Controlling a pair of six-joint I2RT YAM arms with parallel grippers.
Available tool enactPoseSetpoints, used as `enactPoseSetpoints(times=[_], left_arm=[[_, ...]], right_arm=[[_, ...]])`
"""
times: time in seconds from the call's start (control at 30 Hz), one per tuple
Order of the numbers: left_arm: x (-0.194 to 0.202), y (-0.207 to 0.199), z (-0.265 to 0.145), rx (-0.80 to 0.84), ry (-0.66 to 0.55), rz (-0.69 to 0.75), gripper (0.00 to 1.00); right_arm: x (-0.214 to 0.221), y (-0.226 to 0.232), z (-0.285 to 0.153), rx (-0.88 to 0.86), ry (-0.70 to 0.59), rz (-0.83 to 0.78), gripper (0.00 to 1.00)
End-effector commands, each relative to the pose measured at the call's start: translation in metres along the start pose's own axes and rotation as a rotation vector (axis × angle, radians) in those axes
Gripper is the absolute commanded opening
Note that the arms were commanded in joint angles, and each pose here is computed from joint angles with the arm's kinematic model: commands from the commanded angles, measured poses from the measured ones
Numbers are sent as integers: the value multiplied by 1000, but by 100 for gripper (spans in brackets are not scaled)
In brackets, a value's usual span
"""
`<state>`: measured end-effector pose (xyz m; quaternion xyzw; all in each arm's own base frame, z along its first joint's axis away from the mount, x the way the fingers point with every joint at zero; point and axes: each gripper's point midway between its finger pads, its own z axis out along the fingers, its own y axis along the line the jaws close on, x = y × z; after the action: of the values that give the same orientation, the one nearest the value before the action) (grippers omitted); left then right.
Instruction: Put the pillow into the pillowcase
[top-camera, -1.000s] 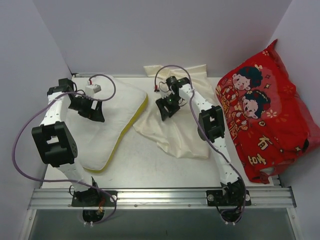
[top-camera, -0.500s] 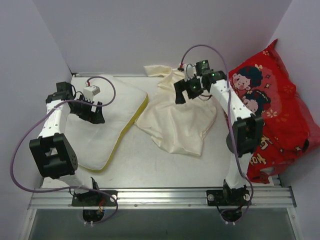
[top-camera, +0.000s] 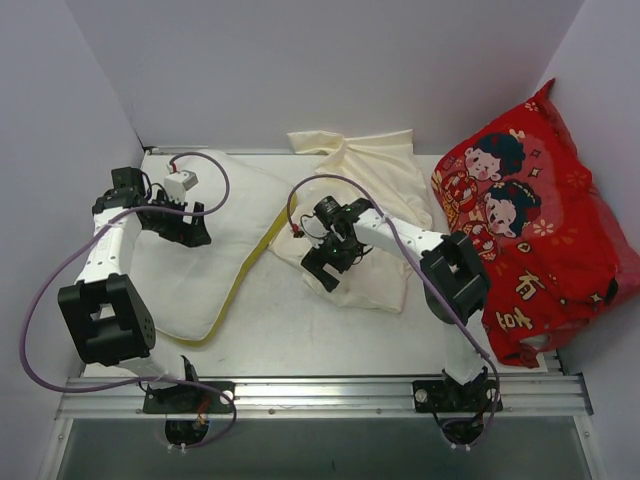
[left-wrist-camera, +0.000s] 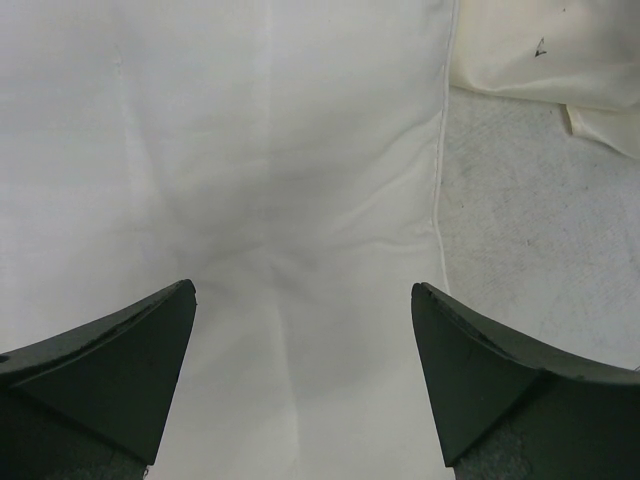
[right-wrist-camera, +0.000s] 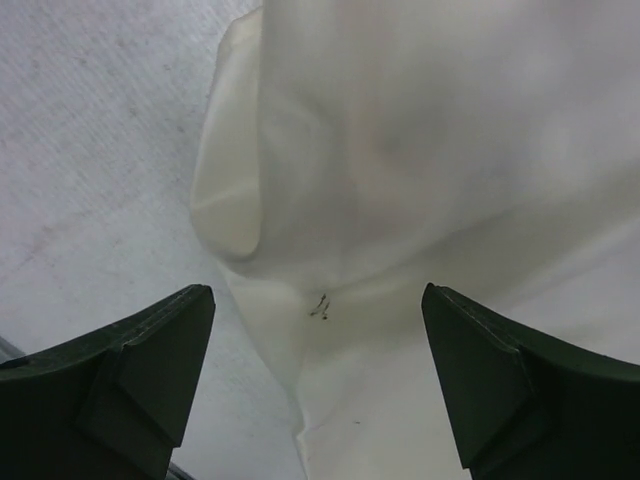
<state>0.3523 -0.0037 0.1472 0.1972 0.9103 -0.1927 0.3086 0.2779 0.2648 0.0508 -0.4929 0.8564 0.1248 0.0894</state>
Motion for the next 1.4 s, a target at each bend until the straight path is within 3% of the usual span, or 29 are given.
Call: enactPoseSetpoints(times=[0.0,0.13,0.23,0.33,0.37,0.5,0.67,0.9,1.13,1.37], left_arm=[[-15,-3,-9,-17,-65,40,97],[-15,-2,-9,-25,-64,47,98],[-16,2,-6,-26,-59,35,97],[-19,4,-3,-18,-62,19,98],[-20,4,-2,-14,-65,16,97],[-22,7,1,-17,-58,12,97],[-33,23,5,-65,-52,9,98],[-57,56,24,-193,-31,-13,97],[-68,70,79,-230,14,-10,97],[-56,99,118,-353,97,39,98]], right_arm=[[0,-14,12,109,41,-6,88],[1,-14,26,96,63,-10,74],[0,-7,30,49,58,-17,58],[-3,-3,30,13,46,-21,23],[-8,-1,22,3,24,-15,0],[-34,-3,-29,5,-122,6,0],[-59,-46,-94,89,-299,90,0],[-56,-84,-101,143,-298,136,0],[-55,-101,-95,168,-283,185,0],[-51,-101,-89,150,-269,200,0]])
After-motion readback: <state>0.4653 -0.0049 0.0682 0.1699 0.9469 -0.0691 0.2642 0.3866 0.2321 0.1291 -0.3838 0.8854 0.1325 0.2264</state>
